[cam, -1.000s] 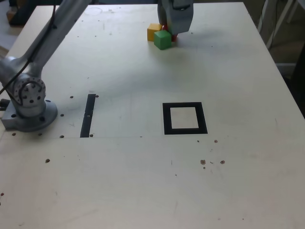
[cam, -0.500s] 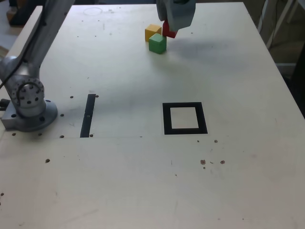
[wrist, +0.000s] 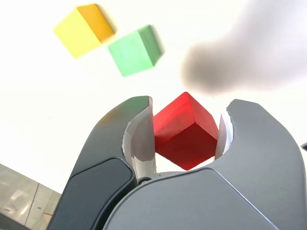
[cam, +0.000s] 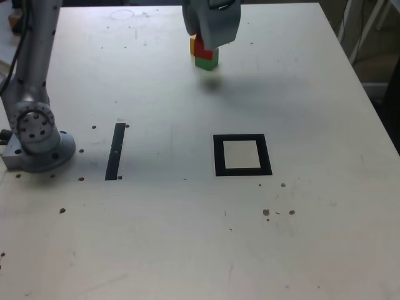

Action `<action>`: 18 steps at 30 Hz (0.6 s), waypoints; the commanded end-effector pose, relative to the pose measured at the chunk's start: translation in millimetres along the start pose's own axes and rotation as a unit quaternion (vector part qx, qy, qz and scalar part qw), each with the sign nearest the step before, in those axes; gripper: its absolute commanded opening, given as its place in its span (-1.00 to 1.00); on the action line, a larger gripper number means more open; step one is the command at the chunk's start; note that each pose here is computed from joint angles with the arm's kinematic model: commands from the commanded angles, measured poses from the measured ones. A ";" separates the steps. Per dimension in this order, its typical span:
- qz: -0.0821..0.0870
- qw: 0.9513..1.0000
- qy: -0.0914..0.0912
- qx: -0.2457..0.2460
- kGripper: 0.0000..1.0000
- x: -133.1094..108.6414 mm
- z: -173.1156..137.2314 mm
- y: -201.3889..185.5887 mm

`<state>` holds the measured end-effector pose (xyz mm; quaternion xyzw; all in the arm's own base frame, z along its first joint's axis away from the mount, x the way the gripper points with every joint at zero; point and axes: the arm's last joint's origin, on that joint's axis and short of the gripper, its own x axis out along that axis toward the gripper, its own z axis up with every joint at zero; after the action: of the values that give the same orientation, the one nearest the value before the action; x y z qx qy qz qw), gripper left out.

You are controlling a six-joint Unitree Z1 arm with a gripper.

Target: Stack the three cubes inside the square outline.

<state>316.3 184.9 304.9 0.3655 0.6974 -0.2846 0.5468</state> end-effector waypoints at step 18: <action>0.016 0.999 -0.001 0.036 -0.19 -21.6 106.0 -112.9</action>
<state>284.5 37.3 298.1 0.3932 0.6857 -0.3016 0.5332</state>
